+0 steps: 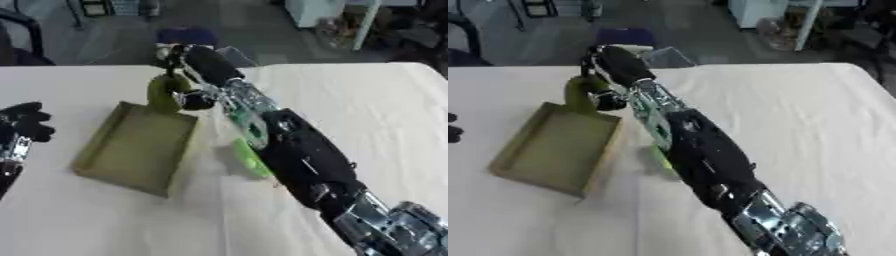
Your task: Pick up objects on the table and place them in the box.
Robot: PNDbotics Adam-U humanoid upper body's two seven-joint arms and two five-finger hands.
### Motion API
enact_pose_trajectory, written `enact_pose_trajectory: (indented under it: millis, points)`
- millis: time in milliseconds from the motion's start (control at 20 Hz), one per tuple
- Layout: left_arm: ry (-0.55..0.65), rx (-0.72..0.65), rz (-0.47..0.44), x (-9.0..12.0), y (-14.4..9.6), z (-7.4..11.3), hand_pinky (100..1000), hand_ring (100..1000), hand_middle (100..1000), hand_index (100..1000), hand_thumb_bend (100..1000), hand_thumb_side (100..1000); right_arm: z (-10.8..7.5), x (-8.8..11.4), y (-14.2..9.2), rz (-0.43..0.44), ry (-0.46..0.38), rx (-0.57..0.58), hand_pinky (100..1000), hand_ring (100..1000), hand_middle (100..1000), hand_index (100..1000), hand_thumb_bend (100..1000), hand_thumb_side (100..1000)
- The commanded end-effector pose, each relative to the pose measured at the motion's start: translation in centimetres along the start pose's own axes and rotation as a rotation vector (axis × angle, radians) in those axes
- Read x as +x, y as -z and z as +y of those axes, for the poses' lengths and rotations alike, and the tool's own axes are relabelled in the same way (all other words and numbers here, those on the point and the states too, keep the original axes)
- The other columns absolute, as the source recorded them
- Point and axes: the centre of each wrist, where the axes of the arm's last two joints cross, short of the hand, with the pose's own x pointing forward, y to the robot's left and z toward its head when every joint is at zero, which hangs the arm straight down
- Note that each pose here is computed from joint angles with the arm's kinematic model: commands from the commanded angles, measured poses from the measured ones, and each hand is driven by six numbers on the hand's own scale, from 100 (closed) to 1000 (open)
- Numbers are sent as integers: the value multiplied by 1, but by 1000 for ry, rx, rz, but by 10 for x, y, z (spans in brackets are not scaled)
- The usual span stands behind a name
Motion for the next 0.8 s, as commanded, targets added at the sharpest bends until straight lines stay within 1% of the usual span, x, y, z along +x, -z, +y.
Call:
enact_pose_trajectory:
  millis: [50,250,500,550,600,650,700,750,800]
  points:
    - [8,-6,-26,6,4,2,658,628,649,803,326,753,0,14,7,-72,10,23,736,779,656,422,100,100]
    - [6,-8,-28,6,4,2,658,628,649,803,327,753,14,25,8,-101,32,43,733,781,658,426,100,100]
    - [5,-8,-27,6,4,2,658,627,649,803,326,753,21,32,8,-116,29,37,737,785,669,471,100,100]
    - [5,-8,-27,6,4,2,658,627,649,803,326,753,21,33,8,-117,24,36,740,788,680,525,100,100]
    - [5,-8,-27,6,4,2,659,627,649,803,327,753,22,33,8,-117,19,35,741,790,687,541,100,100]
    - [5,-8,-27,6,4,2,659,627,649,803,327,753,22,33,8,-114,14,33,743,795,702,599,100,100]
    - [5,-8,-27,6,4,2,659,627,649,803,327,753,22,33,8,-109,10,32,744,795,704,610,100,100]
    - [5,-8,-27,6,4,2,659,627,649,803,327,753,22,32,8,-103,5,28,747,800,717,682,100,100]
    - [5,-8,-27,6,4,2,659,627,649,803,327,753,22,31,7,-94,-1,25,749,803,725,712,100,100]
